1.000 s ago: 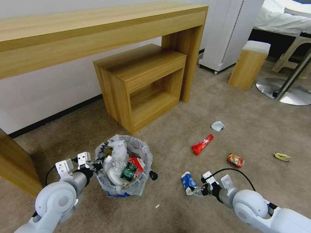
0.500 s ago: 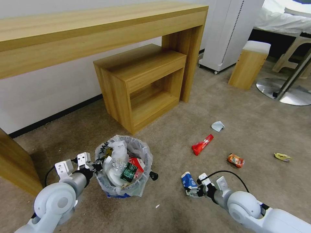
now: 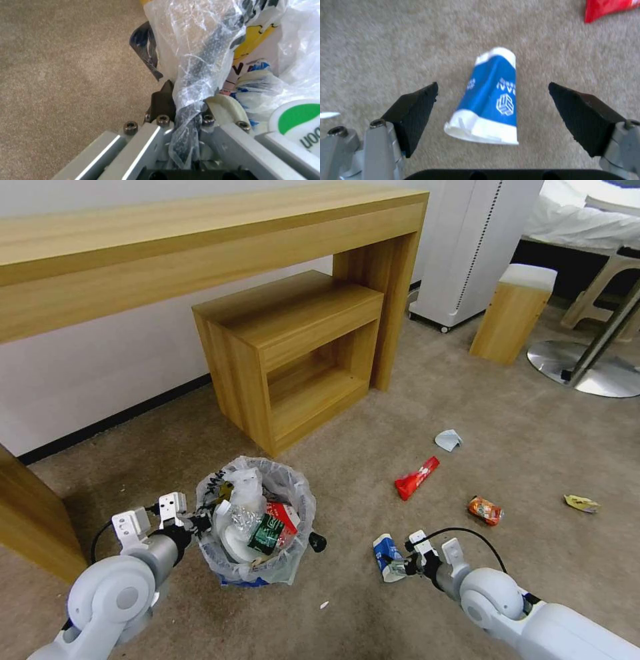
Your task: Pick up the trash bin and place the garbage on the floor into it.
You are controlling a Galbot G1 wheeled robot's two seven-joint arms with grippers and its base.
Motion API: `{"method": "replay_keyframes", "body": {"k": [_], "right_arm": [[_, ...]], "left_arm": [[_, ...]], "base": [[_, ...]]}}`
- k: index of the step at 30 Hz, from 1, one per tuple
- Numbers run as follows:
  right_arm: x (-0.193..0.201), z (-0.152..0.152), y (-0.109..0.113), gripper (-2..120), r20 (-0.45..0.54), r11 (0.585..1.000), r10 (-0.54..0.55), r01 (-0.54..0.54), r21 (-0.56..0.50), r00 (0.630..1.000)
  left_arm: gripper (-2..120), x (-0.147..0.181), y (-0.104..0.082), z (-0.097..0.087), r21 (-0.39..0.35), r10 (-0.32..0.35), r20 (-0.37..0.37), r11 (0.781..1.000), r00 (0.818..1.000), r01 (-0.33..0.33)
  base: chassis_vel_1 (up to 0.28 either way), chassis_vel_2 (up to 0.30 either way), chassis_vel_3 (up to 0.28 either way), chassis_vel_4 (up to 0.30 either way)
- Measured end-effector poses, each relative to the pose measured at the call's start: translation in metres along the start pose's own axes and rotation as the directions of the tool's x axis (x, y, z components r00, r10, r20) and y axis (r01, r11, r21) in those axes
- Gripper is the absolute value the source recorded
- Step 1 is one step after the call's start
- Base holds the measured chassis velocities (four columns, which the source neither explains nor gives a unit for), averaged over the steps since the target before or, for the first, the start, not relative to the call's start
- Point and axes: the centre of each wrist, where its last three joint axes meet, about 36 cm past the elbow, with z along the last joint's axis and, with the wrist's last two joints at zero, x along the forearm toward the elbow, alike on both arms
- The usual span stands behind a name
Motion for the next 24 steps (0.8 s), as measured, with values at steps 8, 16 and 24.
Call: {"method": "replay_keyframes", "body": {"k": [8,16,24], "right_arm": [[-0.004,0.016,-0.005,84,-0.021,1.000,0.020,-0.019,0.008,1.000],[-0.006,0.019,-0.003,83,-0.021,1.000,0.019,-0.019,0.004,1.000],[-0.012,0.021,0.005,82,-0.015,1.000,0.009,-0.009,-0.007,1.000]], "left_arm": [[0,0.001,0.000,0.000,0.001,-0.001,0.002,1.000,1.000,0.001],[0,0.003,0.000,0.000,0.000,0.001,0.006,1.000,1.000,-0.001],[0,0.004,-0.001,0.000,0.000,0.002,0.008,1.000,1.000,-0.002]], "base": [[0.000,0.000,0.000,0.000],[0.000,0.000,0.000,0.000],[0.000,0.000,0.000,0.000]]}}
